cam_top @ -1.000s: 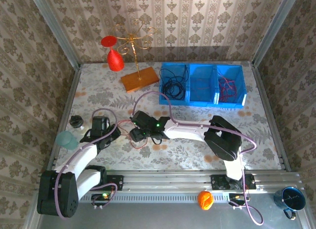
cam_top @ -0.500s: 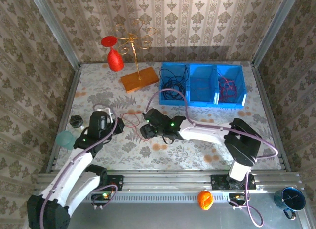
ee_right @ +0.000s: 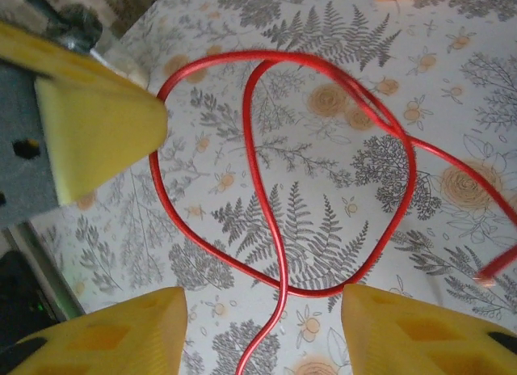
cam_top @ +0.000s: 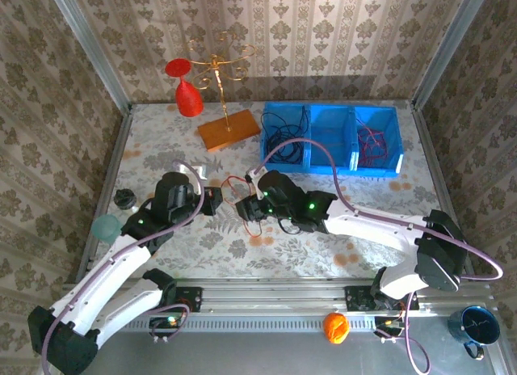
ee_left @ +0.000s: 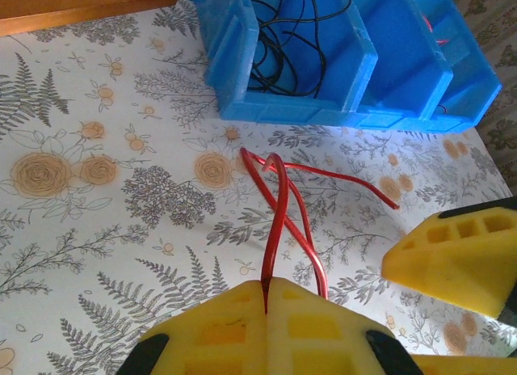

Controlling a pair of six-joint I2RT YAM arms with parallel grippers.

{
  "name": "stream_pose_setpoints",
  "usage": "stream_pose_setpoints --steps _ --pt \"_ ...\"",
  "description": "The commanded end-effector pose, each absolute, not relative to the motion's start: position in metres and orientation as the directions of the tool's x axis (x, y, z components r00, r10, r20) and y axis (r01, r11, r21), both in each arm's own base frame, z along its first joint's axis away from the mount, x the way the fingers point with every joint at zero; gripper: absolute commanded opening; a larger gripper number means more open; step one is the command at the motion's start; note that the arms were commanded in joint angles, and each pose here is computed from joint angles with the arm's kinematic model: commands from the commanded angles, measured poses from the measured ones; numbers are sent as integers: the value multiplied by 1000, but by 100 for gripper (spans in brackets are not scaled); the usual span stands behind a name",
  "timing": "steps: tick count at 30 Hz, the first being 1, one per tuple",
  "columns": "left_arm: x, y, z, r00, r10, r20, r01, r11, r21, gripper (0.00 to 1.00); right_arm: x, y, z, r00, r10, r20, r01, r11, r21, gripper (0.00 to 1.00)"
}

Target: Untangle the cables

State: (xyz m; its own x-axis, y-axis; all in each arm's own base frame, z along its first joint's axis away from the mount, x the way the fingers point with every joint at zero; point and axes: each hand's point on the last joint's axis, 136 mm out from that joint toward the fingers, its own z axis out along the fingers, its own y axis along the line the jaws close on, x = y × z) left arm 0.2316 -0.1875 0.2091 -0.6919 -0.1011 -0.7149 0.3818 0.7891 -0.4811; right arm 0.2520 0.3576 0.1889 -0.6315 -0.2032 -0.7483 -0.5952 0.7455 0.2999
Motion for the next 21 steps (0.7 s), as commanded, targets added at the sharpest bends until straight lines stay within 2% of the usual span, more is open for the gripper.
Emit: stream_pose_setpoints --steps 1,10,12,14,16,17,21 --pt "230 -197 223 -672 -97 -734 432 754 -495 0 249 363 182 -635 -218 -741 -615 723 315 49" --pt "221 -209 224 -688 -82 -721 480 694 -537 0 268 368 171 -655 -171 -736 -581 737 346 47" --pt "220 -209 223 -689 -80 -721 481 693 -537 0 272 367 167 -664 -164 -729 -570 743 351 39" --pt "220 -207 221 -689 -78 -721 475 702 -530 0 270 366 168 -663 -170 -729 -575 740 350 19" --pt "222 -201 216 -687 -81 -722 454 727 -514 0 267 360 176 -655 -162 -738 -577 738 350 4" --pt "224 -197 213 -687 -85 -722 439 743 -505 0 265 356 181 -646 -159 -747 -581 737 345 0" --pt "235 -177 192 -704 -142 -696 323 809 -492 0 257 326 212 -590 -122 -798 -579 753 313 0"
